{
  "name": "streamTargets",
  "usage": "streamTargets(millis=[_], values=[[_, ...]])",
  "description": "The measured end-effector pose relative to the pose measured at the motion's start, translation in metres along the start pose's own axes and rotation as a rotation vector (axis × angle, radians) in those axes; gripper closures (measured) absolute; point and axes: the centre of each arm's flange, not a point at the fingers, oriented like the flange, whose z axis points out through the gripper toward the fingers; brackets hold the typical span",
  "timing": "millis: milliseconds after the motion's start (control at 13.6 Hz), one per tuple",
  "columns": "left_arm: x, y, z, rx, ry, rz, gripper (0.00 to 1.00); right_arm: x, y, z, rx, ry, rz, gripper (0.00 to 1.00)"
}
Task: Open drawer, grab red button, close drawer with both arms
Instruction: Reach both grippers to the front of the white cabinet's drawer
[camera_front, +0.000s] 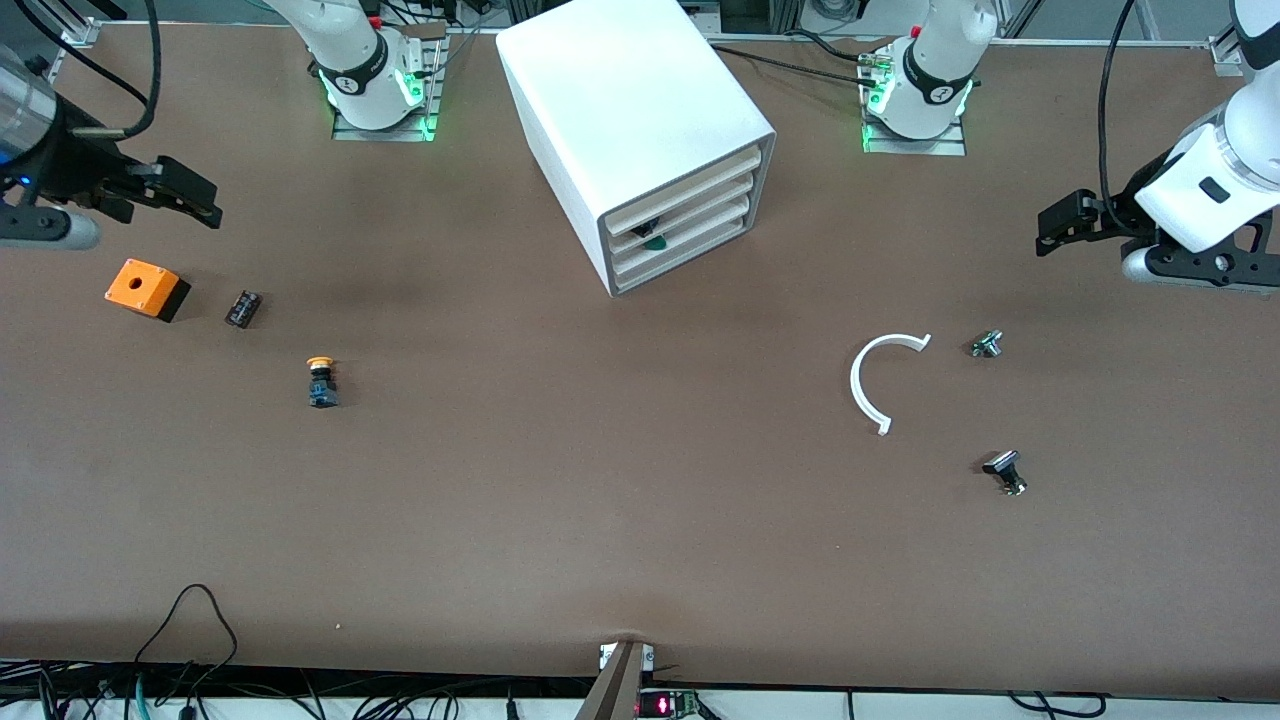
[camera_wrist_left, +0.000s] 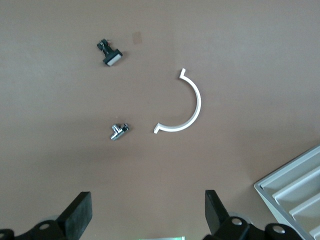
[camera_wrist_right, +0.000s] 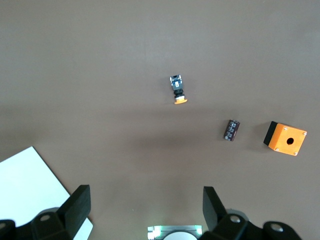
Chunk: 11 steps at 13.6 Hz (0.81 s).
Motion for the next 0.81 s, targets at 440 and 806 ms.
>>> streamTargets(millis=[440,806], values=[[-0.024,0.030,0.010,-0.214,-0.238,0.044,0.00,0.016,-0.040,0.025,0.040,-0.018,-0.011,0.00],[-0.021,0.064,0.051,-0.523,-0.509,0.121,0.00,0.023,-0.079,0.045,0.091,-0.043,0.090,0.00]])
